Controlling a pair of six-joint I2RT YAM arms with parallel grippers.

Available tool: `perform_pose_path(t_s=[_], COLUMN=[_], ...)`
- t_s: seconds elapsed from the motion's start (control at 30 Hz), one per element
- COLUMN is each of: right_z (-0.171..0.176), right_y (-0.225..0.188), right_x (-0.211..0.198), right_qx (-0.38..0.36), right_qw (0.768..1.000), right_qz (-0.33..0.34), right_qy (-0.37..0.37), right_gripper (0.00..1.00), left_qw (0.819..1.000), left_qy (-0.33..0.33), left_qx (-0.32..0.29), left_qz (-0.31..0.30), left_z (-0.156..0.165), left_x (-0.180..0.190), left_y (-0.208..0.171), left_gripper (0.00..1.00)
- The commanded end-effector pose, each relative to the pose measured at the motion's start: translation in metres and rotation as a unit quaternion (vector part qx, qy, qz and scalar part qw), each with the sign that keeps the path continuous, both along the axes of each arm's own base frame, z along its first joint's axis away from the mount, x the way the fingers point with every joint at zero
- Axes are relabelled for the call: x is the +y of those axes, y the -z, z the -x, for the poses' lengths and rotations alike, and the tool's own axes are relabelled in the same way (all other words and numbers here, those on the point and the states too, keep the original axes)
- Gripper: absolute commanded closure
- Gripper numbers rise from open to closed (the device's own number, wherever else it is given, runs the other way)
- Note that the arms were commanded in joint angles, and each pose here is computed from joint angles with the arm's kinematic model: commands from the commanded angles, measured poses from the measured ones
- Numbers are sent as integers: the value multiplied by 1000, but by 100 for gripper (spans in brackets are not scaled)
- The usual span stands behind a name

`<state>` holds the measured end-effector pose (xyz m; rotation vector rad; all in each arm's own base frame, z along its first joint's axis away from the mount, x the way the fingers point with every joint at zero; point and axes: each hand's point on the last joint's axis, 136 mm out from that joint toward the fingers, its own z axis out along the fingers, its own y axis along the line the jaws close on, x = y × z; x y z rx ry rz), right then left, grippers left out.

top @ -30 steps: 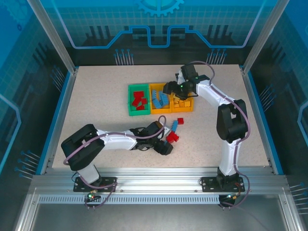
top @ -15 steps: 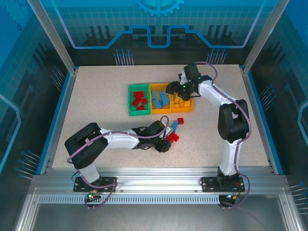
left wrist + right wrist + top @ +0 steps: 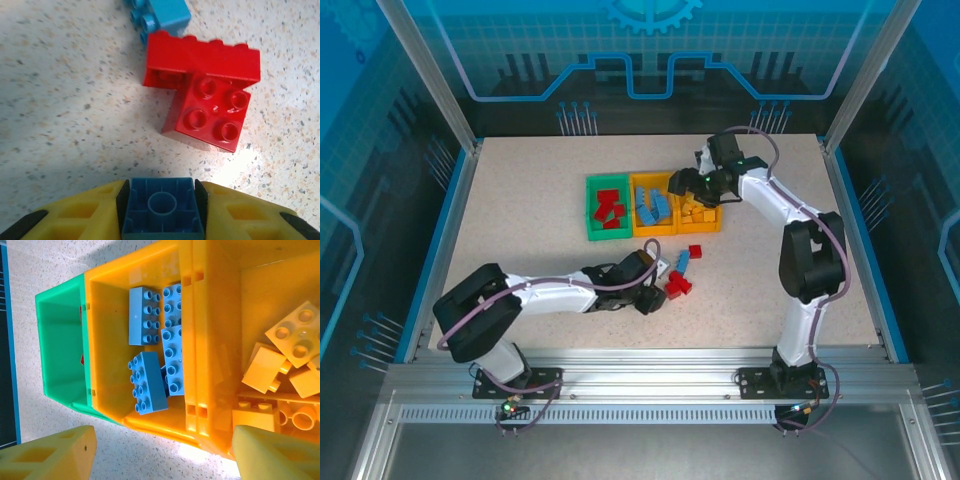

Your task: Sort the legos into containers by color

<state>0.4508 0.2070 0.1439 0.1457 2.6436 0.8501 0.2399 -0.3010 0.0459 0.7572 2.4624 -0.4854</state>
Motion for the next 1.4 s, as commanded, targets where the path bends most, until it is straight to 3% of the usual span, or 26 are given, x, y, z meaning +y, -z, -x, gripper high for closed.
perform_pose_path(t_s=[0.0,0.27,0.43,0.77,1.0,1.1,1.2,1.23,1.27,1.37], right_z=[9,55,90,115,121,124,127,128,129,133], right_y=[-11,10,35,68,85,89,93,93,94,98], right_x=[-16,-31,-29,-8,-1,-1,2,4,7,11], right_qx=[-13,20,52,87,111,117,124,125,126,131], right_qw=[1000,997,994,988,983,981,979,979,978,975], right_qz=[18,74,94,125,147,156,157,159,161,175], right_qy=[3,12,14,-3,-19,-22,-29,-32,-37,-48], right_gripper=[27,29,34,41,45,45,45,45,46,48], left_qw=[999,994,988,980,966,964,961,958,957,954], left_qy=[-34,-84,-126,-188,-247,-253,-261,-267,-270,-277], left_qx=[-26,-68,-86,-65,-59,-51,-50,-51,-55,-63], left_qz=[4,19,29,30,44,61,81,87,92,95], left_z=[-21,-84,-142,-227,-244,-239,-229,-225,-221,-210], left_x=[10,21,26,23,34,33,36,39,42,52], left_y=[-24,-66,-91,-93,-102,-112,-126,-130,-134,-143], left_gripper=[61,62,62,61,39,34,19,7,1,1])
